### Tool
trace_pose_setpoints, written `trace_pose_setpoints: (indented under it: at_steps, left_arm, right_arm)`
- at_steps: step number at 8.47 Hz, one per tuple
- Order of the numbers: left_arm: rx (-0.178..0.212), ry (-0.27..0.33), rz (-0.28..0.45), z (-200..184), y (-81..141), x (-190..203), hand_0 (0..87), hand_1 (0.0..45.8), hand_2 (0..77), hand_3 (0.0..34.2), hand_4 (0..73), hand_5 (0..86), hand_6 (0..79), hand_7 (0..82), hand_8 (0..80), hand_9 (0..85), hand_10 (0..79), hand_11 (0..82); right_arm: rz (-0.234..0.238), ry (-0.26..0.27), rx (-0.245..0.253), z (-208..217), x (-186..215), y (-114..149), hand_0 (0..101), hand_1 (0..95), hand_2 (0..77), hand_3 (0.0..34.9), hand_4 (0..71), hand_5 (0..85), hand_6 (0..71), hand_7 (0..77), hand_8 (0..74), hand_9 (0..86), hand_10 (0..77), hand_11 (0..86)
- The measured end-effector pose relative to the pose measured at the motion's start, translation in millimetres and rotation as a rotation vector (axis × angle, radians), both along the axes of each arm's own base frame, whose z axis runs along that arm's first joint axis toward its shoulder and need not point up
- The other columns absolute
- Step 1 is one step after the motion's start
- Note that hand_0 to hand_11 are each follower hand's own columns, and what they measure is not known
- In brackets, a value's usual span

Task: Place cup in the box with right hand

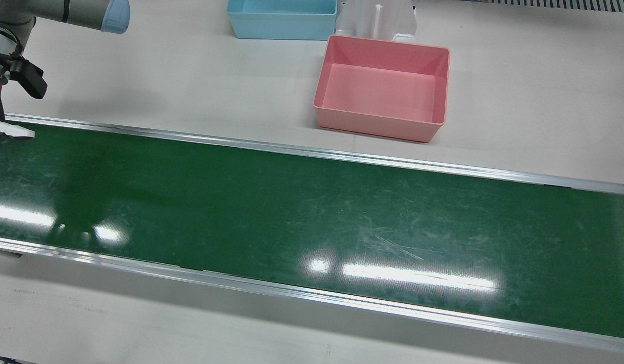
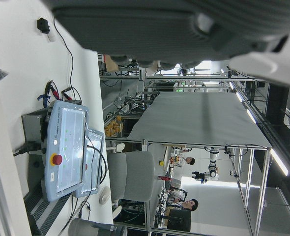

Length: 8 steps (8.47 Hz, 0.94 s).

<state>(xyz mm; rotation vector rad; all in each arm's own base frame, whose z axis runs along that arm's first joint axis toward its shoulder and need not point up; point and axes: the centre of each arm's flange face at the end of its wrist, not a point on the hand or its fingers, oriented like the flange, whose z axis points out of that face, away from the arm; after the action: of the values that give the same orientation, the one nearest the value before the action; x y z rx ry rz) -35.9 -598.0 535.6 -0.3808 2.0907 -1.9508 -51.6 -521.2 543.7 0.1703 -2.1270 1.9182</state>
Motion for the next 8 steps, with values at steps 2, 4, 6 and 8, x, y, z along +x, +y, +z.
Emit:
trace_pose_setpoints:
  at_steps: [2, 4, 6, 8]
  left_arm:
    - [0.001, 0.0, 0.0, -0.1, -0.1, 0.0, 0.0, 0.5, 0.5, 0.0, 0.0, 0.0, 0.0, 0.0, 0.0, 0.0, 0.0, 0.0]
    - [0.001, -0.001, 0.0, 0.0, 0.0, -0.3, 0.0, 0.5, 0.5, 0.0, 0.0, 0.0, 0.0, 0.0, 0.0, 0.0, 0.0, 0.0]
    - [0.0, -0.001, -0.001, 0.0, 0.0, -0.4, 0.0, 0.5, 0.5, 0.0, 0.0, 0.0, 0.0, 0.0, 0.0, 0.0, 0.0, 0.0]
    - [0.001, -0.001, 0.0, 0.0, 0.0, -0.2, 0.0, 0.5, 0.5, 0.0, 0.0, 0.0, 0.0, 0.0, 0.0, 0.0, 0.0, 0.0]
  right_arm:
    - [0.0, 0.0, 0.0, -0.2, 0.1, -0.2, 50, 20.7, 4.9, 10.3, 0.5, 5.5, 0.5, 1.6, 0.5, 1.1, 0.5, 1.1]
    - [-0.004, -0.003, 0.0, -0.2, -1.5, -0.1, 50, 20.7, 4.9, 10.4, 0.0, 5.5, 0.5, 1.6, 0.5, 1.1, 0.5, 1.1]
    - [-0.008, -0.004, 0.001, -0.7, -3.4, -0.1, 50, 19.6, 6.5, 10.3, 0.0, 5.5, 0.5, 1.6, 0.5, 1.1, 0.5, 1.1]
    - [-0.011, -0.005, 0.002, -1.2, -4.2, -0.1, 50, 18.5, 6.5, 10.5, 0.0, 5.5, 4.4, 13.6, 0.5, 1.1, 0.5, 1.1]
